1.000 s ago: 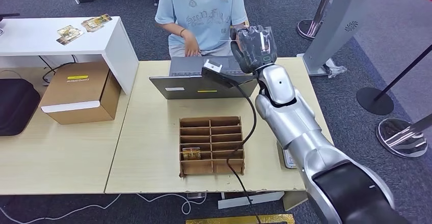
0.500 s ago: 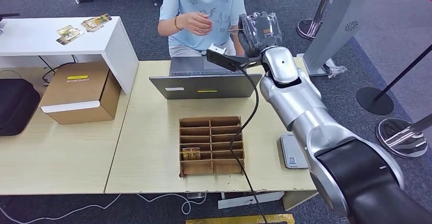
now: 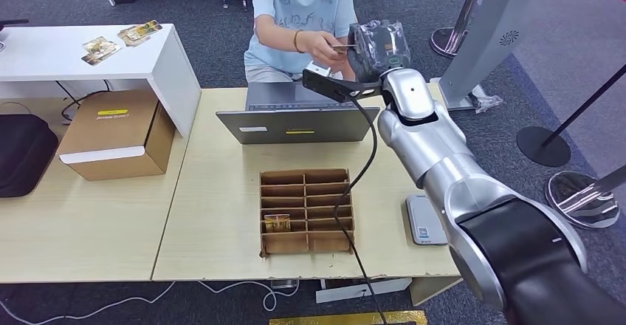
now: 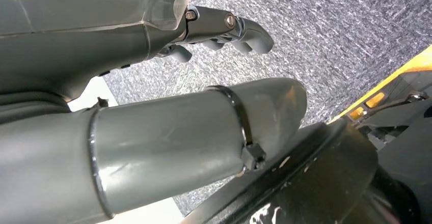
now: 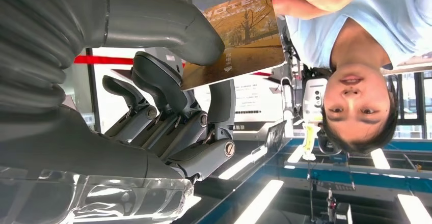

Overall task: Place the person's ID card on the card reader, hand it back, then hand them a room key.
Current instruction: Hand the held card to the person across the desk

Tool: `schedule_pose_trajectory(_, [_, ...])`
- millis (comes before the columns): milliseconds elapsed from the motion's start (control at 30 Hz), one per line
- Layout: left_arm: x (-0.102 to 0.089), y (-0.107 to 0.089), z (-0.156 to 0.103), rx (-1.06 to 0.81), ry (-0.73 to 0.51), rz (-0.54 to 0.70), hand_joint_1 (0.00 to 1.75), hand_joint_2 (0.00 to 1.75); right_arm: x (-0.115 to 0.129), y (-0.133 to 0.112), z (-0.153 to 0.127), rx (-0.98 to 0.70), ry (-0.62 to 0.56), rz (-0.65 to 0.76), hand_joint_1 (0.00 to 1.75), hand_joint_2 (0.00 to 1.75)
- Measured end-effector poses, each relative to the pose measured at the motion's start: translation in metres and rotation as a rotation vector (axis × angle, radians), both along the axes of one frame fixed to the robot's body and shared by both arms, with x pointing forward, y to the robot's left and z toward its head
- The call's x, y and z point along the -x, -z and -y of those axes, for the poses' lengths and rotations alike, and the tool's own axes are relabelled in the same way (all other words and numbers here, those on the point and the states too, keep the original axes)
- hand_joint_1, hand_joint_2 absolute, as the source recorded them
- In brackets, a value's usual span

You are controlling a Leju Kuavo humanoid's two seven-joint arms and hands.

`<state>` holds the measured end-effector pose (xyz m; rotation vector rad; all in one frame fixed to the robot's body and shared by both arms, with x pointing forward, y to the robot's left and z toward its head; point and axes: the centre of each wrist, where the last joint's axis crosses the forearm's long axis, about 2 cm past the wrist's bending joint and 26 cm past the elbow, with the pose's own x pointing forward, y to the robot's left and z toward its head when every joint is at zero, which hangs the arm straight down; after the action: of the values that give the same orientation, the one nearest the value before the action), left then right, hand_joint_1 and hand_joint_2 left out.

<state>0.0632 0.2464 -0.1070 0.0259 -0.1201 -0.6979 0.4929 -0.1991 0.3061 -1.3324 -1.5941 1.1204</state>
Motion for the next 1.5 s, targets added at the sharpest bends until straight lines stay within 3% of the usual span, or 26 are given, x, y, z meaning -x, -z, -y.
schedule_pose_trajectory(333, [-0.002,0.0,-0.001,-0.006,-0.007,-0.005,0.0,0.0,0.0,0.003,0.001,-0.033,0.0,-0.006,1.75,1.75])
schedule_pose_trajectory(467, [-0.002,0.0,-0.001,-0.007,-0.009,-0.005,0.0,0.0,0.0,0.003,0.001,-0.039,0.001,-0.005,0.0,1.75])
schedule_pose_trajectory(1033, [-0.002,0.0,-0.001,-0.007,-0.012,-0.005,0.0,0.0,0.0,0.002,0.007,-0.097,-0.018,0.062,0.0,1.75])
schedule_pose_trajectory(1233, [0.001,0.0,-0.001,-0.008,-0.034,-0.006,0.0,0.0,0.003,0.009,0.018,-0.104,-0.067,0.174,0.0,1.75])
schedule_pose_trajectory(1500, [0.01,0.001,-0.001,-0.014,-0.055,-0.016,0.0,0.0,0.035,0.05,0.056,-0.436,-0.19,0.323,0.0,1.75])
